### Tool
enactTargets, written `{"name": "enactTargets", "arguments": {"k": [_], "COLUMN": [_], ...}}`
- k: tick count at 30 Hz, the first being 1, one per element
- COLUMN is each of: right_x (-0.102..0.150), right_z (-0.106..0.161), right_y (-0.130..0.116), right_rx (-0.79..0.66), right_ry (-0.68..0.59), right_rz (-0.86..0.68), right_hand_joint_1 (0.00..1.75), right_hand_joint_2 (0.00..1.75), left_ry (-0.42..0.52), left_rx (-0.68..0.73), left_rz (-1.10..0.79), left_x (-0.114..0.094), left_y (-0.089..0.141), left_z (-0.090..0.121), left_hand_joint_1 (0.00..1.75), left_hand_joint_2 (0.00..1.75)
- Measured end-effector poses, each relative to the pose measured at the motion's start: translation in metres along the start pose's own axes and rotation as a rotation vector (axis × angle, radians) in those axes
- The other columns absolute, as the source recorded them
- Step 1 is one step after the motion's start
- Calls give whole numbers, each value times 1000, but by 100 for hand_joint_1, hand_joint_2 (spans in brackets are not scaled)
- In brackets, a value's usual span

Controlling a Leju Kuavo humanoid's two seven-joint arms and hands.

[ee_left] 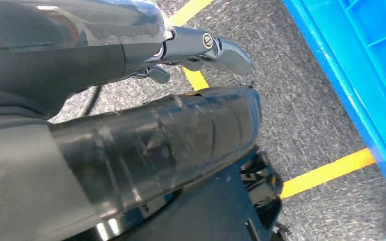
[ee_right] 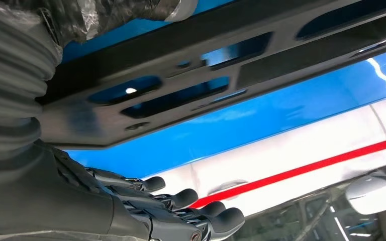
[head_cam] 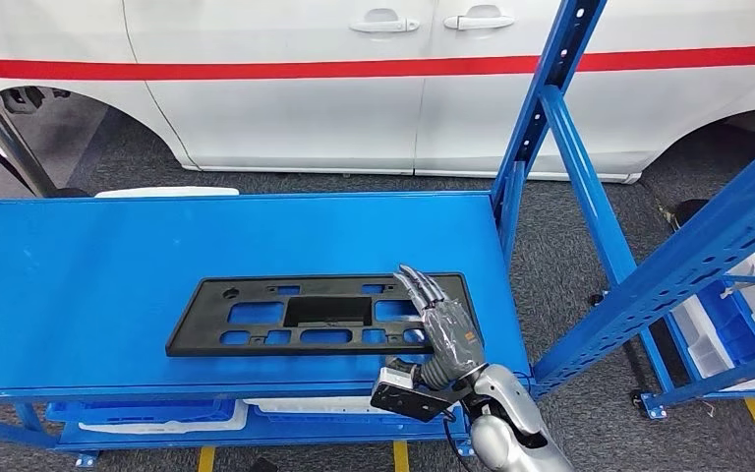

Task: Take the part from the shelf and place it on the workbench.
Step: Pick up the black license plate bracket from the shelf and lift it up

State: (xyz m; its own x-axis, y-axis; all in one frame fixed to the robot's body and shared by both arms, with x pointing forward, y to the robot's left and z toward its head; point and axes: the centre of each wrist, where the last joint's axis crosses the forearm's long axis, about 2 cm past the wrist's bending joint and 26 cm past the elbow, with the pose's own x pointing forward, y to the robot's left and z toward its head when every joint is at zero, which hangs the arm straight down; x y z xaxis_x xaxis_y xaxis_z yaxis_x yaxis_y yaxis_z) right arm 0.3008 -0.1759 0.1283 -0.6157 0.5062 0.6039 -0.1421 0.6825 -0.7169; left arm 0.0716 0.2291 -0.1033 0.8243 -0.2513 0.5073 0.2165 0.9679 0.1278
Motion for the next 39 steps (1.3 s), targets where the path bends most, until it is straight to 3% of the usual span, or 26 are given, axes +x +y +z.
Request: {"name": "enactTargets", "arguments": {"k": [16,39], "right_x": [-18,-26], "right_z": [3,-3], "right_y": [1,-3], "right_rx": [128,150], "right_ry": [23,33], "right_rz": [89,187], "right_hand_joint_1": [0,0], "right_hand_joint_2": [175,175], "left_ry": [5,6], "left_rx": [-6,-1], "left_rz": [-19,-27], "left_x": [2,4], "left_y": [-1,-1], "left_z": [-1,-1], "left_hand_joint_1": [0,0], "left_hand_joint_2": [0,0]}}
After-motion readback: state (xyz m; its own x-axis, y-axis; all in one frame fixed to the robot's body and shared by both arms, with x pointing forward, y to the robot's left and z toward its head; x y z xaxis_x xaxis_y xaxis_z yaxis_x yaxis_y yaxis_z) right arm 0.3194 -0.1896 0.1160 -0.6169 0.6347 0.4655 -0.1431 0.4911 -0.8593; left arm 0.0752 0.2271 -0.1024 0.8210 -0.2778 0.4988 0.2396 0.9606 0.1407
